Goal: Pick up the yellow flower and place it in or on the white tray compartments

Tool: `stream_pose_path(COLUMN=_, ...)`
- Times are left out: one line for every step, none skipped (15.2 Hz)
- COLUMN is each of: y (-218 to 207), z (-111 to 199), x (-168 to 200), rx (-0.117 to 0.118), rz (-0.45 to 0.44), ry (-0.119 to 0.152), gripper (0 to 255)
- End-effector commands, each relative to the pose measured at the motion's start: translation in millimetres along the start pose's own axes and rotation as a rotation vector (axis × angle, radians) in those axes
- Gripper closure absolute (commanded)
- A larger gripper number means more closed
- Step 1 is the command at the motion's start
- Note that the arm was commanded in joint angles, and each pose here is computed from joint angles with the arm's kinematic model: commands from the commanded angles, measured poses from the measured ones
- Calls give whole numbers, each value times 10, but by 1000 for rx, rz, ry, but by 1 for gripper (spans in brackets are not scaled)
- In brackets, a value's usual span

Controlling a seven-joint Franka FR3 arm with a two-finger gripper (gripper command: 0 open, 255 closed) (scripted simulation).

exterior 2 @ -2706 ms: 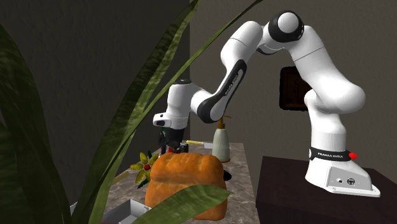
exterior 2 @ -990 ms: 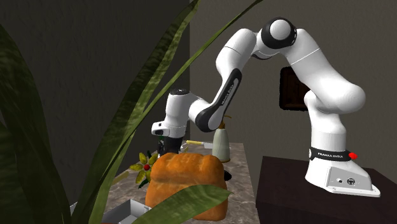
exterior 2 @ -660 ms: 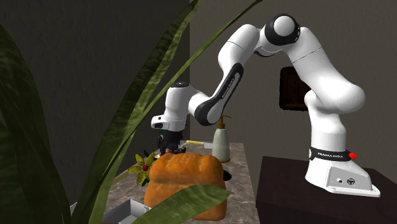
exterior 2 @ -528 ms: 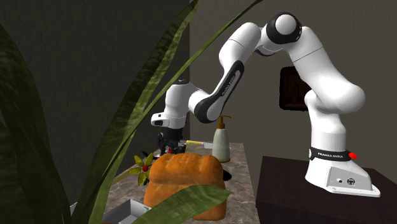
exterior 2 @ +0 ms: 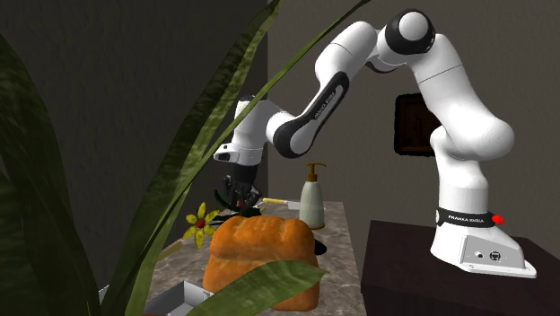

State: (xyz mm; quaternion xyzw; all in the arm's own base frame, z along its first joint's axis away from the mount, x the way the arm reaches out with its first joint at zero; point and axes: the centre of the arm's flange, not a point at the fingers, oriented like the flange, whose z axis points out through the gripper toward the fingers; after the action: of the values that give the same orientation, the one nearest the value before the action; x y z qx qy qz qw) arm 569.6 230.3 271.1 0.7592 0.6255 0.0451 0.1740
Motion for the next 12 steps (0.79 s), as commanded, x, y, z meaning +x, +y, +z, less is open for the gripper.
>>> stream_pose_path(y=36, z=-90, x=-8, rx=0, rz=0, ry=0, gripper=255)
stream_pose_path(y=53, z=-139, x=-16, rx=0, rz=0, ry=0, gripper=255)
stream_pose_path(y=69, z=-189, x=-24, rx=0, rz=0, ry=0, gripper=255)
stream_pose_path(y=86, z=-238, x=-32, rx=0, rz=0, ry=0, gripper=255)
stream_pose_path(y=103, z=-287, x=-40, rx=0, rz=0, ry=0, gripper=255)
stream_pose_path(y=120, z=-337, x=-48, rx=0, rz=0, ry=0, gripper=255)
stream_pose_path(y=127, z=-356, x=-51, rx=0, rz=0, ry=0, gripper=255)
stream_pose_path(y=84, z=-393, x=68, rx=0, rz=0, ry=0, gripper=255)
stream_pose_path(y=40, z=-429, x=187, rx=0, rz=0, ry=0, gripper=255)
stream_pose_path(y=-3, z=-466, x=306, rx=0, rz=0, ry=0, gripper=255)
stream_pose_path(y=-47, z=-502, x=426, rx=0, rz=0, ry=0, gripper=255)
stream_pose_path(y=-90, z=-539, x=545, rx=0, rz=0, ry=0, gripper=255)
